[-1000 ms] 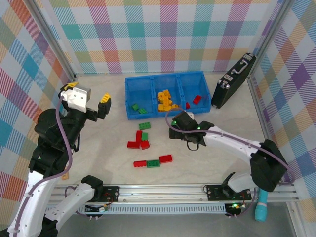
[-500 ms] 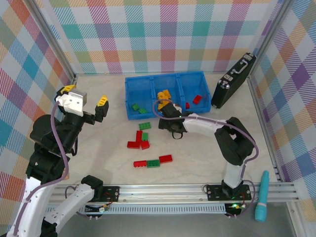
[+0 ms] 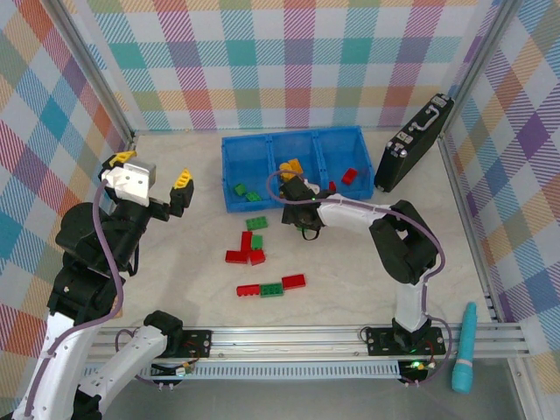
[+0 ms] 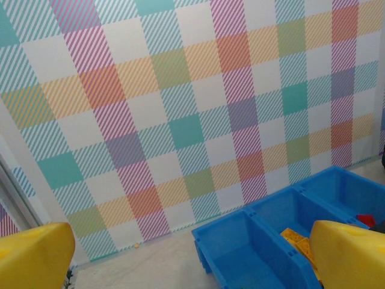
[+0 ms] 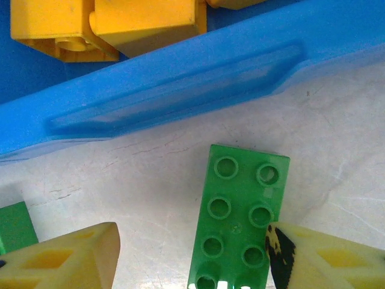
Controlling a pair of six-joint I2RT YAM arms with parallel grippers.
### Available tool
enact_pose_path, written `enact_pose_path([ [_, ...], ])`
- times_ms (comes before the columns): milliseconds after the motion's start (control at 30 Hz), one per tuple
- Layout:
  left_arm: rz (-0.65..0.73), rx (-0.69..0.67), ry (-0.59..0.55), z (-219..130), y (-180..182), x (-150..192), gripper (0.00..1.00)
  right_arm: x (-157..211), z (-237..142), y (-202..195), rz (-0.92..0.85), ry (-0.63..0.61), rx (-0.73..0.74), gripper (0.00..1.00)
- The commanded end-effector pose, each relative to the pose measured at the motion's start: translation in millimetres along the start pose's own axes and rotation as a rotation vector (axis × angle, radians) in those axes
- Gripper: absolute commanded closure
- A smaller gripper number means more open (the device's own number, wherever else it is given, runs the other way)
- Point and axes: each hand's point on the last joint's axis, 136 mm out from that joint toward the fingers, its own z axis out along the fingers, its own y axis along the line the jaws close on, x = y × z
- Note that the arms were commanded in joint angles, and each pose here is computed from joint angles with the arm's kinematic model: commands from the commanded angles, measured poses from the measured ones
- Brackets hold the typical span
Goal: Sort the legos into containers by color
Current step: Pick up the lego from the center of the table.
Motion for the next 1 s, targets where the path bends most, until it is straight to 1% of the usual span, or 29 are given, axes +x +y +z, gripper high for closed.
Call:
enact_pose_path([
  [0,-0.010,0.003,-0.042,1,-1,-9,0.00,16,7,-29,-0.016,0.056,0.104,0.36],
  [267,-0.009,0.003,-0.041,0,-1,-9,0.00,17,-2,-45,-0.035,0.049,0.164,0.38],
  [433,-0.009,0.005,-0.041,0,-1,-10,0.00,15,3,-49,-0.036,0.058,0.179,0.40],
  [600,-0.007,0.003,-0.038,1,-1,-9,0.00,13,12,-51,-0.040,0.070,0.177,0.53],
  [767,-0.005,0.006,-0.034,3,-2,-8,0.00,10,18,-56,-0.038,0.083,0.176,0.61],
  [967,0.004,-0.001,-0.024,5,-1,-6,0.00,8,21,-58,-0.074,0.098,0.169,0.75],
])
